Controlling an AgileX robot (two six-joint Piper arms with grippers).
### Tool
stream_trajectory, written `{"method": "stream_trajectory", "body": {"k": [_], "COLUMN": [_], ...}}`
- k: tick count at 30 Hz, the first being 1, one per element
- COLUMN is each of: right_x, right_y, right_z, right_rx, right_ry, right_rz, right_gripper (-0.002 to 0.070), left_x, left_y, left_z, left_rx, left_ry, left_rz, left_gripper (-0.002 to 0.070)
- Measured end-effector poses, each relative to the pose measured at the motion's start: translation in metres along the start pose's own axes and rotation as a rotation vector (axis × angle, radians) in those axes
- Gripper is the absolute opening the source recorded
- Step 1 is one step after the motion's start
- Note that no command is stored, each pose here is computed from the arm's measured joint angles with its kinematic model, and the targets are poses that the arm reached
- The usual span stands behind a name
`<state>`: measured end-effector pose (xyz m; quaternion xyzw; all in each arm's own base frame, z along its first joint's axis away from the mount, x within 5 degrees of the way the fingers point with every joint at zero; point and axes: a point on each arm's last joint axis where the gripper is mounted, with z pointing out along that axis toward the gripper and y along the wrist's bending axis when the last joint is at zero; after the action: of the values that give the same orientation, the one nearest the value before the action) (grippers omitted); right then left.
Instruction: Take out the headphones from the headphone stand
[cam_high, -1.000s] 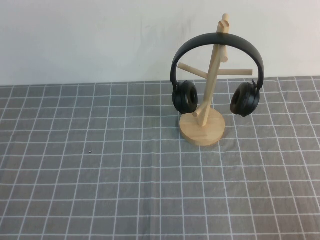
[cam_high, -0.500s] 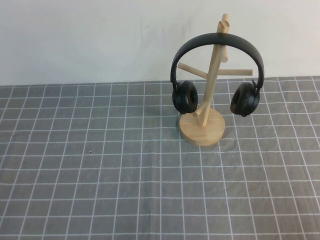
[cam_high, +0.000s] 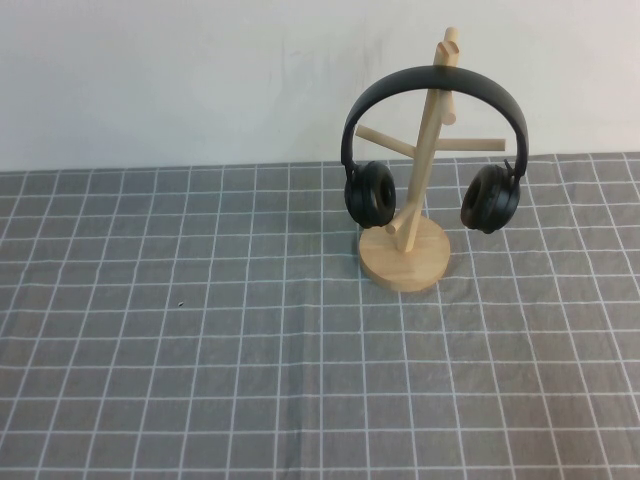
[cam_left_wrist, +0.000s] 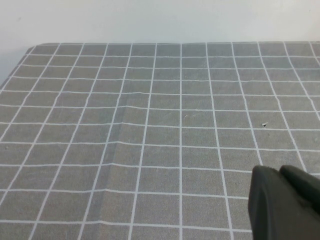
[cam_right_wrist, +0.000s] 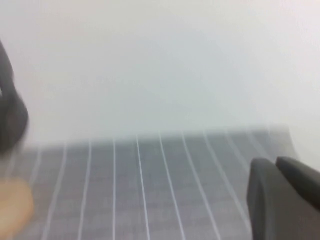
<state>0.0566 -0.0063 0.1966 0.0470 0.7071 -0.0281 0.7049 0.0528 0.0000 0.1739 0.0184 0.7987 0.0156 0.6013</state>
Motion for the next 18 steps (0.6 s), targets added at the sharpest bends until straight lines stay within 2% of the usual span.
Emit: {"method": "stream_trajectory", "body": {"k": [5,13,18], "right_x": [-0.021,-0.033,-0.057], "right_y": [0.002,0.004,0.006], "right_z": [-0.003,-0.007,-0.021], "right_rx": [-0.026,-0.044,-0.082], "right_ry": [-0.238,-0.371,-0.677], "right_rz": [0.000,0.019,0.037], "right_gripper": [-0.0008,-0.0008,-0.0006], "left_x": [0.000,0.000,0.000], "left_y": [0.000,0.000,0.000], "left_z": [0.000,0.000,0.000], "left_rx": [0.000,0.000,0.000], "left_ry": [0.000,0.000,0.000], "left_rz": [0.000,0.000,0.000], "left_gripper": [-0.0004,-0.0004,-0.0004]}}
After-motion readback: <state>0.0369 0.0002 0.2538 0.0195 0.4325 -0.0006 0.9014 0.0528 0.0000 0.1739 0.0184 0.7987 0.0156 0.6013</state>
